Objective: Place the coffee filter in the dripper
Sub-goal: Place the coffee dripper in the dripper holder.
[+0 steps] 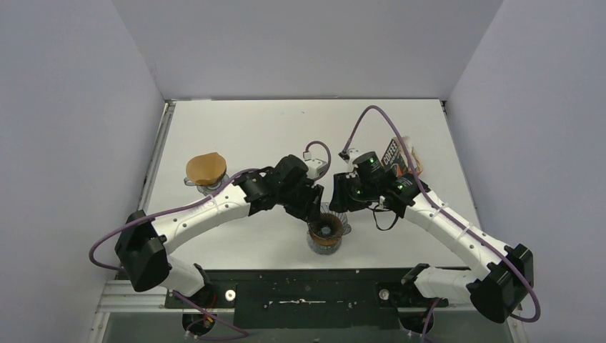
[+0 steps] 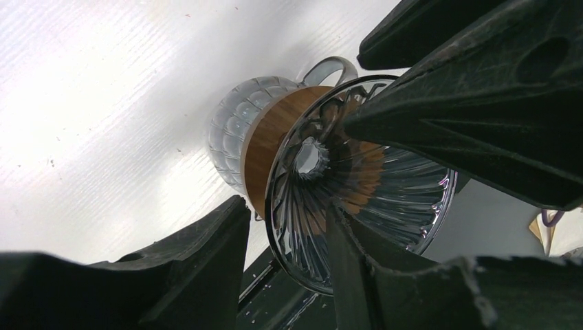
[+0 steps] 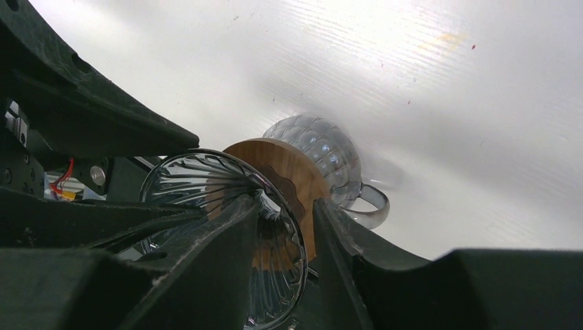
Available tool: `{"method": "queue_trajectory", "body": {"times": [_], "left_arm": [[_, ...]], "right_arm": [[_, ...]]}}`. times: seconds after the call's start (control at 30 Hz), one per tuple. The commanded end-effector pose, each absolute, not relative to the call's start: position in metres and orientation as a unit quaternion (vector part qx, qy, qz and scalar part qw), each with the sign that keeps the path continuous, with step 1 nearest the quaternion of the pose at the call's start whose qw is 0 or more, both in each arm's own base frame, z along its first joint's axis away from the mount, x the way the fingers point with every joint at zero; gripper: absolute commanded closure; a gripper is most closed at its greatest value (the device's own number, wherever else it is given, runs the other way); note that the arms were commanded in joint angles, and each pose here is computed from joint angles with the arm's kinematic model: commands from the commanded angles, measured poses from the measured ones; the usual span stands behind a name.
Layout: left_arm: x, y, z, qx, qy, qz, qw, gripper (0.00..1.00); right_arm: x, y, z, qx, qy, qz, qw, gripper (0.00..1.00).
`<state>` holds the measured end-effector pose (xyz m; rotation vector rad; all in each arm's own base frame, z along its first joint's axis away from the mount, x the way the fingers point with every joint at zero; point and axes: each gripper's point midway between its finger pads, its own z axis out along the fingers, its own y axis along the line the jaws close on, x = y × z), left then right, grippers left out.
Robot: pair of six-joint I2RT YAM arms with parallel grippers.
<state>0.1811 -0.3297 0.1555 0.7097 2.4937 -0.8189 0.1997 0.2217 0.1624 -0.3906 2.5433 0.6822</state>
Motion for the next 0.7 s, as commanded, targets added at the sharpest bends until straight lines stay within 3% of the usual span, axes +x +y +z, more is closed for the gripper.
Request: {"method": "queue_trajectory", "body": {"times": [0.0, 0.27, 0.67], "left_arm": [[0.192, -0.330, 0.187, 0.256, 0.884, -0.302, 0.249, 0.56], [0.209, -0.312, 0.205, 0.243, 0.883, -0.285, 0.281, 0.45], [0.241, -0.271, 0.250, 0.211, 0.865, -0.281, 0.359, 0.40]], "right_arm": [[0.216, 0.224, 0.189, -0.140, 0.917, 0.244, 0.283, 0.63], [0.237, 0.207, 0.219, -0.132, 0.911, 0.203, 0.334, 0.60], [0.295, 0.141, 0.258, -0.084, 0.903, 0.112, 0.406, 0.58]]}}
